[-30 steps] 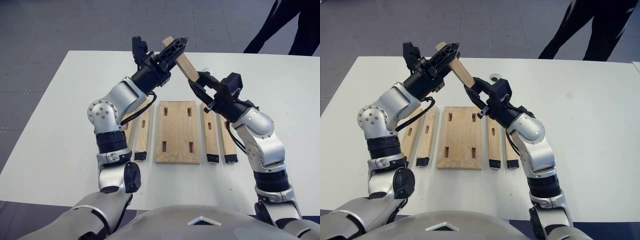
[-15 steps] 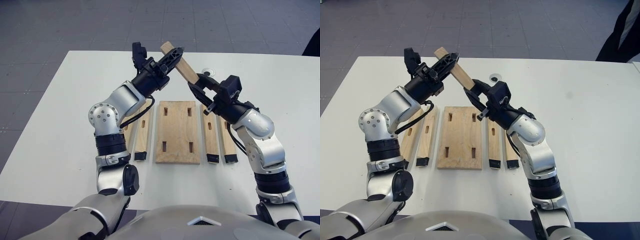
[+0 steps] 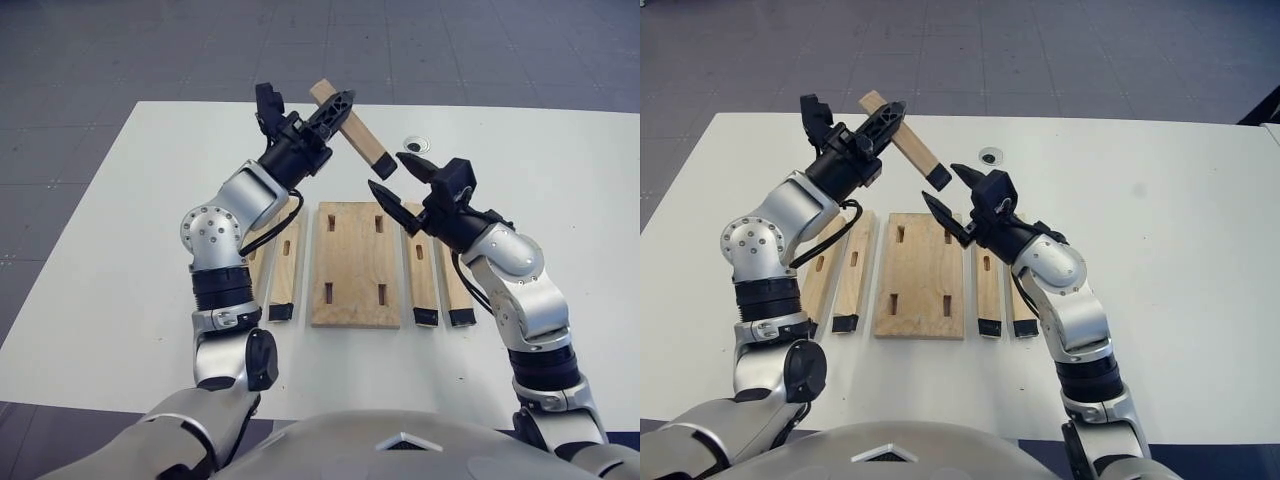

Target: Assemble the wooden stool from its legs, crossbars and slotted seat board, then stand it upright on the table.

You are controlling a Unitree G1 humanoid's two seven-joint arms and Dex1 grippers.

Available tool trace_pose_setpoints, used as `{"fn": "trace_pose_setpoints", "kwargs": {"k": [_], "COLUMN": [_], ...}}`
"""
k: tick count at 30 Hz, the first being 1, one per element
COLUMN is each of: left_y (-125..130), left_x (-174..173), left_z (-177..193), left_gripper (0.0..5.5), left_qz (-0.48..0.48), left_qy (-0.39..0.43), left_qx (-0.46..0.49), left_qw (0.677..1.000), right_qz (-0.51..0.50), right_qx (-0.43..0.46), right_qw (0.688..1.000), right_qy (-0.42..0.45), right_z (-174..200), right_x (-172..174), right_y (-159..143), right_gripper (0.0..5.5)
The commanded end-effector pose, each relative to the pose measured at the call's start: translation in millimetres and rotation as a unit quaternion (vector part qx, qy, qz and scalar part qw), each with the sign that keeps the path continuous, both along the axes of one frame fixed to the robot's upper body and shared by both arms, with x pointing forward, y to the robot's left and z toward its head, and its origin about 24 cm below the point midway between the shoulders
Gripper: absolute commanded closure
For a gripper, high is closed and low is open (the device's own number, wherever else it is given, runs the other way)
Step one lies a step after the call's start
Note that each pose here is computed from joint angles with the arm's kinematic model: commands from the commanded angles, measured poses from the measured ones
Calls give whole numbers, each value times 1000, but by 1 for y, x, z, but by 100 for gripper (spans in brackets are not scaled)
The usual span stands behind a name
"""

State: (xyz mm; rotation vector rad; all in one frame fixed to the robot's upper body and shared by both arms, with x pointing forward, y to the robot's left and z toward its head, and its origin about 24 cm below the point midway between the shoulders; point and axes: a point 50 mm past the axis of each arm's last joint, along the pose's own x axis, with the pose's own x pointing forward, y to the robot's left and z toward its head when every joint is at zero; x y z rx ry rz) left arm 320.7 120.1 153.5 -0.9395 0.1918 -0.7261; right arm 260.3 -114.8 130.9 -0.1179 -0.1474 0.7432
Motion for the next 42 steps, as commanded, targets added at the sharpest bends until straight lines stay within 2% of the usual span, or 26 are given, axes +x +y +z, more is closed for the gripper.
{"fn": "trace_pose_setpoints", "kwargs": {"k": [1, 2, 4, 6, 10, 15, 25, 42], "left_y": [42, 53, 83, 98, 96, 100, 87, 86], "left_x": [-4, -6, -23, -46, -97, -108, -105, -107], "left_z": [-7, -6, 1, -3, -43, -58, -64, -89], "left_gripper": [508, 508, 508, 508, 508, 508, 508, 508], "left_qz": [109, 139, 225, 283, 321, 341, 323, 322], "left_qy": [-22, -33, -67, -69, -39, -57, -70, -46], "left_qx": [124, 152, 239, 288, 377, 436, 413, 423], "left_qw": [986, 978, 942, 912, 868, 831, 849, 846], "right_qz": [-45, -50, -76, -106, -161, -203, -187, -180], "right_qx": [5, 4, -8, -18, -31, -40, -55, -62], "right_qw": [999, 998, 996, 992, 984, 974, 976, 978], "right_qy": [31, 35, 48, 65, 75, 95, 92, 85], "right_z": [-3, -4, -12, -22, -34, -47, -49, -45], "right_x": [0, -1, 0, -2, -8, -23, -25, -20], "right_y": [-22, -25, -30, -37, -46, -53, -46, -48], "right_gripper": [248, 248, 248, 248, 248, 248, 248, 248]}}
